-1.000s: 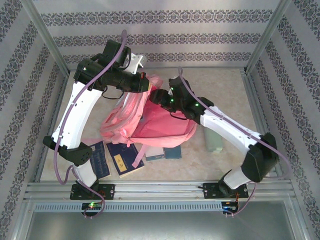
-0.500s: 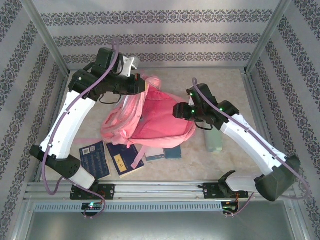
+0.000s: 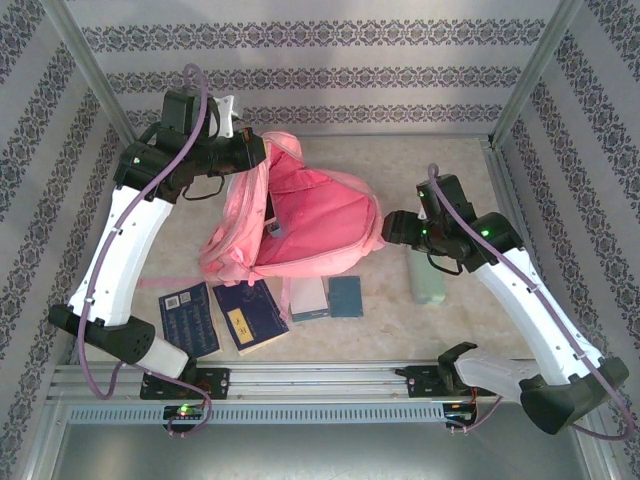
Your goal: Pack the student bag
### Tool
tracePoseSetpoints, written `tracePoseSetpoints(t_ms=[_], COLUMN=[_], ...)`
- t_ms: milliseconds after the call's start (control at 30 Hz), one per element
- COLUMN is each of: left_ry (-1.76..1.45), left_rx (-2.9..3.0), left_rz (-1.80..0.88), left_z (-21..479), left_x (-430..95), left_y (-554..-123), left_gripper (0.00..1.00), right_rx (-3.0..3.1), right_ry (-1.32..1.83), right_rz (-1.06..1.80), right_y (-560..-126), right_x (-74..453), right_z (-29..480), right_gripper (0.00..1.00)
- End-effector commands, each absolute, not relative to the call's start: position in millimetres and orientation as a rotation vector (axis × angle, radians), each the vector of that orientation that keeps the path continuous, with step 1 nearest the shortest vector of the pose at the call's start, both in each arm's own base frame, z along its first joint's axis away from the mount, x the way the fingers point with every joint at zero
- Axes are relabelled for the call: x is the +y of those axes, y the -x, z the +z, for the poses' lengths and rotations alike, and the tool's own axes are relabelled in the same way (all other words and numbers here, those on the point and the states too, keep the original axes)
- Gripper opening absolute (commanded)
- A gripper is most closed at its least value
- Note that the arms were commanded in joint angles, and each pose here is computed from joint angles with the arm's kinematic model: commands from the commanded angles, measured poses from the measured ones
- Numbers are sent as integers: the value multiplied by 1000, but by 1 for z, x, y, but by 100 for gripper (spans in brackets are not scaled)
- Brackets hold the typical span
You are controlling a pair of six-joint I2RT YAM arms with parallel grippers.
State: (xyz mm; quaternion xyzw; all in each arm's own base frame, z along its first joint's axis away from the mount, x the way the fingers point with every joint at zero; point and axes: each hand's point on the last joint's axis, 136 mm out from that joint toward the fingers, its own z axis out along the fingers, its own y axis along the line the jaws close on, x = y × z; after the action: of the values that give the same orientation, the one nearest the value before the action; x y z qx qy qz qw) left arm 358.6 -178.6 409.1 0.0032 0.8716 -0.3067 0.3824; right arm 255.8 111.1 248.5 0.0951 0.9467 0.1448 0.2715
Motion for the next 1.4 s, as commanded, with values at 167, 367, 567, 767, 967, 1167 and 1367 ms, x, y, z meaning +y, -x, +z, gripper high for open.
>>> tracePoseSetpoints(t_ms=[167, 367, 567, 767, 967, 1167, 1367], left_ry=[-40, -65, -72, -83, -86, -88, -80], left_rx=[1991, 1994, 2007, 2006, 2012, 2014, 2023], left_rz=[-914, -982, -1016, -1036, -1048, -1066, -1086], left_z=[460, 458, 452, 450, 446, 445, 443], left_x=[-187, -196, -201, -202, -203, -205, -206], left_y=[-365, -363, -362, -357, -356, -354, -353], left_gripper=[0, 0, 0, 0, 0, 0, 0], right_rx=[2801, 2865, 2937, 2943, 2946, 3001, 3047], right_ry=[-396, -470, -532, -686, -695, -717, -683], right_rz=[7, -121, -175, 187, 339, 82, -19], right_y=[-239, -246, -247, -248, -247, -226, -228], right_x=[45, 28, 16, 40, 64, 39, 34], right_z=[161, 99, 57, 32, 36, 29, 15], right_gripper=[98, 98, 98, 98, 98, 98, 98])
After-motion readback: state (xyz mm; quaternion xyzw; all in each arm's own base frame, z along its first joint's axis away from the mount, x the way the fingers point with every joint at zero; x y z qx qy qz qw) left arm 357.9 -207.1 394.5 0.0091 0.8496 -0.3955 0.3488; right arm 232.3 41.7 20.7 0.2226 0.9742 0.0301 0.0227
